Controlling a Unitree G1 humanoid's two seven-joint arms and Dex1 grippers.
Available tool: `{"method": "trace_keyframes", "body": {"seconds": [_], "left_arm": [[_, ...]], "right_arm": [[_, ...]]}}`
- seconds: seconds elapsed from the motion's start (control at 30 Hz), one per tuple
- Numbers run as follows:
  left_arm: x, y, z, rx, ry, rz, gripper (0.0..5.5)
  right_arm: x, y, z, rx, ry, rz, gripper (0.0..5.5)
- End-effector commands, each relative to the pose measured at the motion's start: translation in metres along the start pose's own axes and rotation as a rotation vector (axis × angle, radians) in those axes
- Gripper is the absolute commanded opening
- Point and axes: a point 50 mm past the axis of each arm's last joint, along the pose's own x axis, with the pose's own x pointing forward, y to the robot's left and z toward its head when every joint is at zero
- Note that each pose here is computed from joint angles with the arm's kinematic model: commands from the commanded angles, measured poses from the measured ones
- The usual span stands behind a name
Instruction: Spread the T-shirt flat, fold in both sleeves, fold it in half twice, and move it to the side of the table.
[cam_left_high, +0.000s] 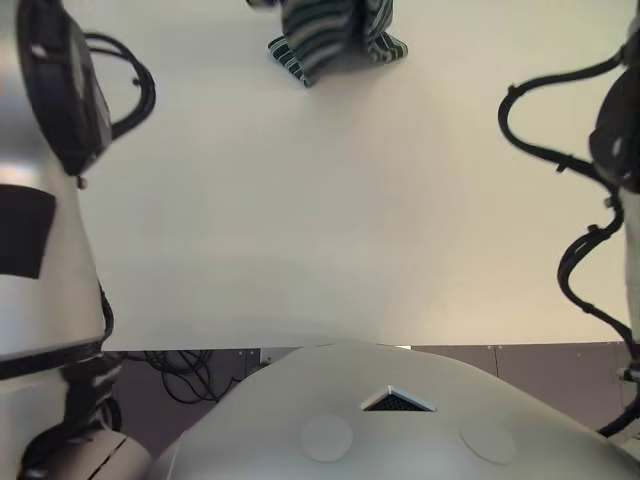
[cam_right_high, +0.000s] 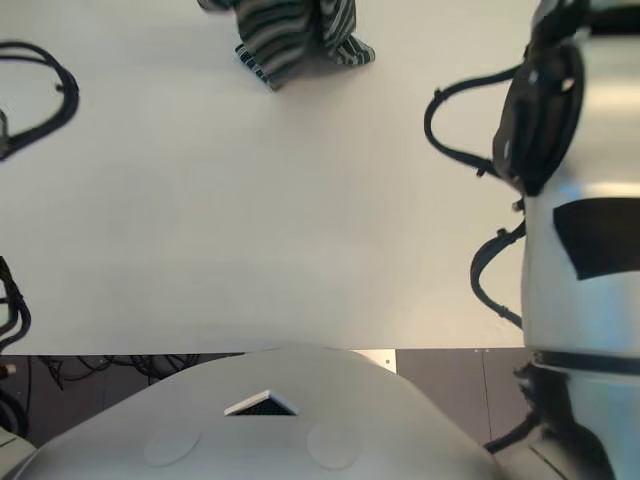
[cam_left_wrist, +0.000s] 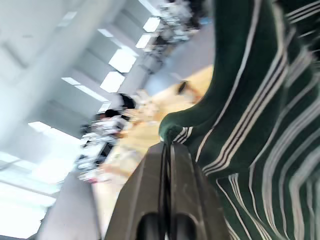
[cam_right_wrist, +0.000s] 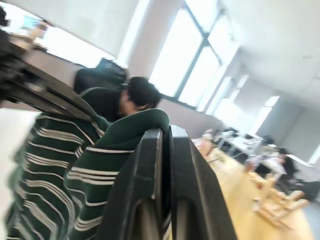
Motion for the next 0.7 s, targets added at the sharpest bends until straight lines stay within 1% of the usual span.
{"method": "trace_keyframes", "body": {"seconds": [0.03,0.07,0.13,0.2,0.27,0.37,0.4,0.53,0.63,0.7], "left_arm": [[-0.021,-0.037,-0.025,-0.100,-0.036,-0.276,0.03],[-0.029,-0.050,-0.023,-0.138,-0.062,-0.347,0.03],[-0.043,-0.074,-0.015,-0.202,-0.102,-0.458,0.03],[-0.055,-0.094,-0.005,-0.268,-0.136,-0.544,0.03],[-0.066,-0.110,0.002,-0.330,-0.156,-0.606,0.03],[-0.091,-0.153,0.014,-0.454,-0.161,-0.784,0.03],[-0.096,-0.163,0.017,-0.484,-0.162,-0.820,0.03],[-0.110,-0.181,0.032,-0.587,-0.189,-0.911,0.03],[-0.116,-0.197,0.030,-0.631,-0.141,-0.981,0.03],[-0.120,-0.210,0.026,-0.652,-0.086,-1.004,0.03]], "right_arm": [[-0.053,0.029,-0.021,0.136,0.080,0.160,0.00],[-0.070,0.044,-0.025,0.198,0.110,0.207,0.00],[-0.093,0.071,-0.026,0.302,0.161,0.294,0.00],[-0.109,0.094,-0.023,0.391,0.198,0.379,0.00],[-0.122,0.110,-0.020,0.455,0.235,0.443,0.00],[-0.143,0.136,-0.011,0.575,0.275,0.556,0.00],[-0.146,0.143,-0.007,0.606,0.273,0.581,0.00],[-0.157,0.160,0.012,0.694,0.231,0.697,0.00],[-0.169,0.179,0.015,0.752,0.266,0.753,0.00],[-0.176,0.195,0.009,0.803,0.332,0.776,0.00]]}}
